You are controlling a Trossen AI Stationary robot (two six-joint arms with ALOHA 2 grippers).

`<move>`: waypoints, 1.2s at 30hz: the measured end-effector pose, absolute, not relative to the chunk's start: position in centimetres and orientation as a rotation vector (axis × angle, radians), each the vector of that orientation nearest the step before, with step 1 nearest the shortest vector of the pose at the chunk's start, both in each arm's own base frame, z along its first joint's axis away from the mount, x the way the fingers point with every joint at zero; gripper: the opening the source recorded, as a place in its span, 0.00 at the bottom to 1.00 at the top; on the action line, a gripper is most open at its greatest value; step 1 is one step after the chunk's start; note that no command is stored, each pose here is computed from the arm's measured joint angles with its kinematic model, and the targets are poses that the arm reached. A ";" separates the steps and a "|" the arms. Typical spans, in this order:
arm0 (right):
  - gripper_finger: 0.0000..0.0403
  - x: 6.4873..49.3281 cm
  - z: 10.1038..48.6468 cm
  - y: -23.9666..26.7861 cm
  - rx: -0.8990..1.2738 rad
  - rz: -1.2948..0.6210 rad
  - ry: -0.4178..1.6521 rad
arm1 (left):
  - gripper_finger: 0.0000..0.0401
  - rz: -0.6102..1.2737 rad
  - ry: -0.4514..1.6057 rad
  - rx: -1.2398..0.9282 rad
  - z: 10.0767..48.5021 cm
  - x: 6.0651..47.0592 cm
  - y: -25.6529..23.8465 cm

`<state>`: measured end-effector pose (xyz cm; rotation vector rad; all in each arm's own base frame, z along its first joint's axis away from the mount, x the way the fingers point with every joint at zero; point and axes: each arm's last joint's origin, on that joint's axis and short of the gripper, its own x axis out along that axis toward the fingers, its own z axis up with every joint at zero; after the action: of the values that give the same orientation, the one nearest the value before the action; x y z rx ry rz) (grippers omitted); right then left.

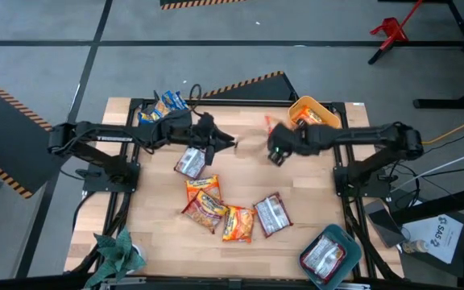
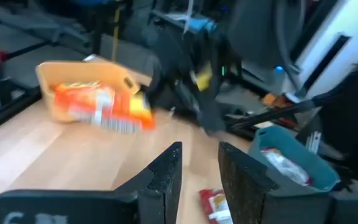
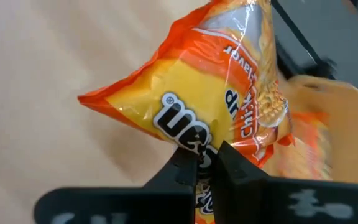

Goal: Sort Maruchan noodles
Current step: Put the orange noodle pack into the yellow bin

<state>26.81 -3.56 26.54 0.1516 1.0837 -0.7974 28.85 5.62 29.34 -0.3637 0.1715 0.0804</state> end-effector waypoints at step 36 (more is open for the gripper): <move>0.01 22.8 22.0 -16.2 0.441 -1.358 1.424 | 0.25 0.136 0.218 -0.339 28.9 28.7 5.7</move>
<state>22.79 -16.21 21.95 0.4414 1.4244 -1.3582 28.65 5.71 28.89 -0.3389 0.2181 0.1360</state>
